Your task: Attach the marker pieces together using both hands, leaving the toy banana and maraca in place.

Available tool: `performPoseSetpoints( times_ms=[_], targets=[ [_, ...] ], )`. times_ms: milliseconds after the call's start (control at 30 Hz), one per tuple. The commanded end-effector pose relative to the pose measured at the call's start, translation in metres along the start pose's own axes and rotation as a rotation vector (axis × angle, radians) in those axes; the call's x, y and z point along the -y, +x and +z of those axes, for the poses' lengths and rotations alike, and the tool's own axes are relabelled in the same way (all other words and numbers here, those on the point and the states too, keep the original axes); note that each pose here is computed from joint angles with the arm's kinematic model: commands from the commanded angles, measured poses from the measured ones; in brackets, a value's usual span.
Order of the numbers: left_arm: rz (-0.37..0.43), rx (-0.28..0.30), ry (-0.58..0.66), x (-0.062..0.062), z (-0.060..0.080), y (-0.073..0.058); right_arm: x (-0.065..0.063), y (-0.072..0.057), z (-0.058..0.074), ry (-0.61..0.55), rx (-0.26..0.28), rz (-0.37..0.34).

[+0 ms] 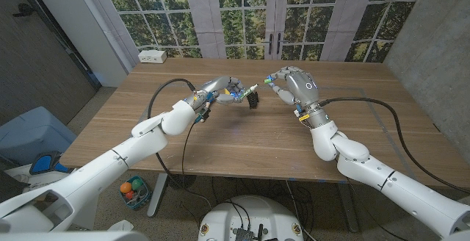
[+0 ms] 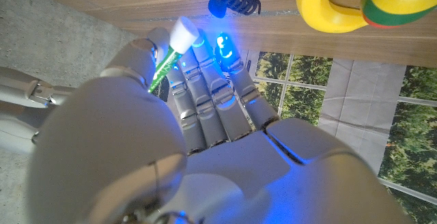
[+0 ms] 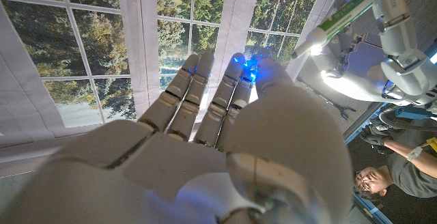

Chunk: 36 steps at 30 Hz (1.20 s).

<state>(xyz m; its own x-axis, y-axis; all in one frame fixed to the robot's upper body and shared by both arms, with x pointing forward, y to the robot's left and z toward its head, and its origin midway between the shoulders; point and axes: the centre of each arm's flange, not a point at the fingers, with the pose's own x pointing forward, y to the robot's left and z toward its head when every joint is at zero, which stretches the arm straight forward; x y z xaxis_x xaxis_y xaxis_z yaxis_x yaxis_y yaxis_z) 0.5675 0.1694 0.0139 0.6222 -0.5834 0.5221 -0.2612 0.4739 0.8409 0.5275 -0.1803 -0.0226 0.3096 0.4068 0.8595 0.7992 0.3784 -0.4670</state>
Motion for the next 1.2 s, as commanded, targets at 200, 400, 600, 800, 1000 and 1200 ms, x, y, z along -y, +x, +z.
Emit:
performPoseSetpoints(
  times_ms=[200,400,600,800,1000,1200],
  targets=[
    [-0.008,0.002,-0.004,0.002,0.001,0.003,-0.004,0.001,0.003,-0.012,0.022,0.001],
    [-0.008,0.001,-0.007,0.001,0.001,0.005,-0.004,0.001,0.004,-0.015,0.030,0.002],
    [-0.008,0.000,-0.010,0.001,0.000,0.005,-0.005,0.001,0.006,-0.019,0.040,0.005],
    [-0.008,0.001,-0.014,0.000,0.000,0.006,-0.010,0.002,0.004,-0.024,0.045,0.010],
    [-0.009,0.003,-0.015,-0.001,-0.001,0.008,-0.016,0.002,0.002,-0.032,0.046,0.020],
    [-0.014,0.004,-0.015,-0.001,-0.002,0.008,-0.017,0.002,0.001,-0.028,0.045,0.017]
  ],
)
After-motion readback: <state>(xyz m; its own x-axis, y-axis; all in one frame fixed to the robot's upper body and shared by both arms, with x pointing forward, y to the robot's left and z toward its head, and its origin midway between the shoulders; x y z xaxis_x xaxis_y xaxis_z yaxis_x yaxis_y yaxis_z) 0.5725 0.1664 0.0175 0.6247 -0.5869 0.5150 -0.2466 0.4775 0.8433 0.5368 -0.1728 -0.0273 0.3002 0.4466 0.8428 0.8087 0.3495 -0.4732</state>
